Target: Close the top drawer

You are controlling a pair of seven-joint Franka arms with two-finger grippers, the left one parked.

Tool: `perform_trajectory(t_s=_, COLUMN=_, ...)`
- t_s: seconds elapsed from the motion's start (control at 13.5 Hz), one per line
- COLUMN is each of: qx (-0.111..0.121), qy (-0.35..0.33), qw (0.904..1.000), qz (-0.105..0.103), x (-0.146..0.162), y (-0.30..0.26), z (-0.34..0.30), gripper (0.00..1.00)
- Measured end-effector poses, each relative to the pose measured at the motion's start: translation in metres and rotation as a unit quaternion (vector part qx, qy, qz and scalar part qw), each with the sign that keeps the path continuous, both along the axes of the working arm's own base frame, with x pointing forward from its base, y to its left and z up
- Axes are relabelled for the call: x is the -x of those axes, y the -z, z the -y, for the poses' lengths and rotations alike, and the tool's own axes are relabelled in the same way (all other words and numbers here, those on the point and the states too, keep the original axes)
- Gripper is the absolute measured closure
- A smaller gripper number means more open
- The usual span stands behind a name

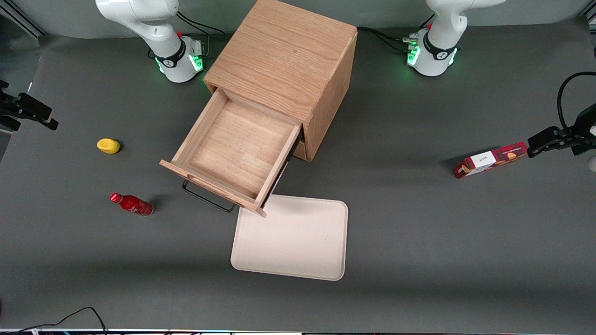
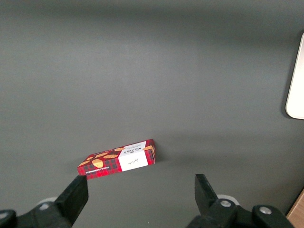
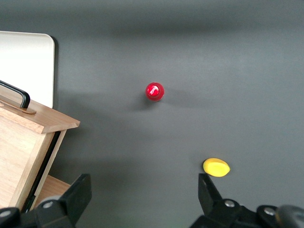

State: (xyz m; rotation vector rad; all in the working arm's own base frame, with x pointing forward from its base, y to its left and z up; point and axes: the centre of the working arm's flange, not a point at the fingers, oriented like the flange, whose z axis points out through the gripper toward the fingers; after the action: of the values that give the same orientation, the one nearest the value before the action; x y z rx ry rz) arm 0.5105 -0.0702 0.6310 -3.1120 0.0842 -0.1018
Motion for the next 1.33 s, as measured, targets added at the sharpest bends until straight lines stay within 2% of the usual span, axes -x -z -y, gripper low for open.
perform_trajectory(t_s=0.37, qx=0.000, qy=-0.003, qw=1.0000, qz=0.002, x=-0.001, y=0.000, z=-0.003, gripper=0.00)
perform_trajectory(t_s=0.52, qx=0.002, qy=-0.004, qw=1.0000, qz=0.007, x=-0.008, y=-0.001, z=-0.005, gripper=0.00)
perform_trajectory(t_s=0.74, qx=0.006, qy=-0.007, qw=1.0000, qz=0.004, x=-0.024, y=0.004, z=-0.006, gripper=0.00)
perform_trajectory(t_s=1.04, qx=0.015, qy=-0.054, qw=0.9984, qz=0.003, x=-0.059, y=0.014, z=-0.025, gripper=0.00)
perform_trajectory(t_s=1.33, qx=0.021, qy=-0.147, qw=0.9890, qz=-0.002, x=-0.115, y=0.041, z=-0.072, gripper=0.00)
